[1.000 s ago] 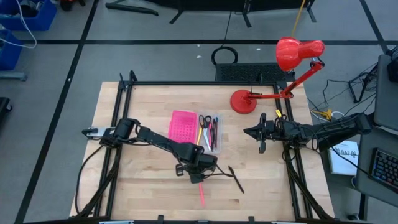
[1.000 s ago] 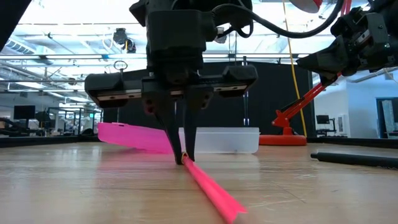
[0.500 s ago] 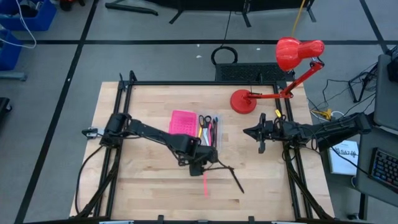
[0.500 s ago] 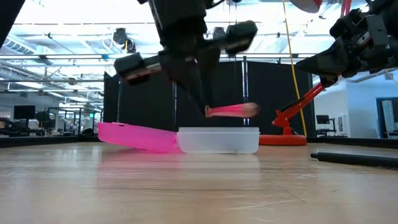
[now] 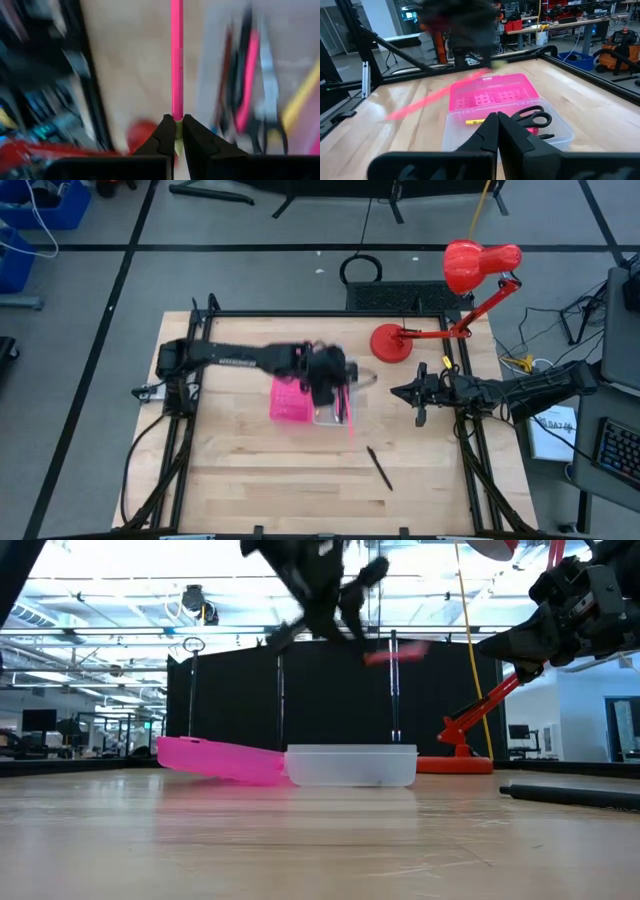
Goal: Pick & place school supplies into a supply box
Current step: Put the pink pencil into the supply box, then put the black pen into the supply box
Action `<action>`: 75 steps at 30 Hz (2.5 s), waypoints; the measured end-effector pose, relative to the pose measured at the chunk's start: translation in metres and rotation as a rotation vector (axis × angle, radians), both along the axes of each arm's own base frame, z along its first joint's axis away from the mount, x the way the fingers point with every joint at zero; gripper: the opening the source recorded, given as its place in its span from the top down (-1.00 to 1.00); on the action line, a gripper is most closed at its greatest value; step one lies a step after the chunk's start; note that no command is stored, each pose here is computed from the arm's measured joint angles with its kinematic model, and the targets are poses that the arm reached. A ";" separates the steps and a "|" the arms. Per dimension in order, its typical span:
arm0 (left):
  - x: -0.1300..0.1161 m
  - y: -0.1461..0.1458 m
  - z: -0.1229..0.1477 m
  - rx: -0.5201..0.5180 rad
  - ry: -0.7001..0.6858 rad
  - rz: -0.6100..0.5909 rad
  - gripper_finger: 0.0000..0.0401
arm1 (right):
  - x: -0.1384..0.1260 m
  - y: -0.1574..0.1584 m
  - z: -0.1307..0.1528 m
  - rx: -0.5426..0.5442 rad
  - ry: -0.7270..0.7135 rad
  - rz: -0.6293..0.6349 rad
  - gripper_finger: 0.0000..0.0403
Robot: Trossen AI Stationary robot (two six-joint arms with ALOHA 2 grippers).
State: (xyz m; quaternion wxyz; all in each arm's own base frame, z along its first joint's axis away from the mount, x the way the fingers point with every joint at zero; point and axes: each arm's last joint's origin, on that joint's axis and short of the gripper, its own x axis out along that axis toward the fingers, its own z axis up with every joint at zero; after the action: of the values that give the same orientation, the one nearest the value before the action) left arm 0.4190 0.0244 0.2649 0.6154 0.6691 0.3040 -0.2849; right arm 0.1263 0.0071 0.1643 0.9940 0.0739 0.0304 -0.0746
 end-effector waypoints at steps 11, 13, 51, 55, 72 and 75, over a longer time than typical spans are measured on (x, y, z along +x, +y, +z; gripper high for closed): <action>-0.012 0.067 -0.022 -0.102 0.127 -0.007 0.92 | 0.000 0.000 0.001 -0.001 -0.009 -0.004 1.00; -0.011 0.070 -0.029 -0.100 0.146 -0.032 0.90 | 0.000 0.000 0.002 0.000 -0.016 -0.005 1.00; -0.005 0.092 -0.072 -0.021 0.281 0.198 0.19 | 0.000 0.000 0.010 -0.082 -0.089 0.004 1.00; -0.006 0.084 -0.060 -0.046 0.255 0.224 0.21 | 0.000 0.000 0.010 -0.083 -0.088 0.004 1.00; -0.181 0.058 0.074 -0.852 -0.152 0.421 0.98 | 0.001 0.000 0.006 -0.029 -0.058 0.003 1.00; -0.214 0.057 0.059 -1.120 -0.282 0.548 0.96 | 0.001 0.000 0.001 0.013 -0.010 0.000 1.00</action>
State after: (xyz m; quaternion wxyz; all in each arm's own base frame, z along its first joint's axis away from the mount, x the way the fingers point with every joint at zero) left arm 0.2051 0.0819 0.3238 0.9564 0.1754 0.1853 -0.1419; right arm 0.1271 0.0072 0.1649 0.9937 0.0805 0.0261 -0.0739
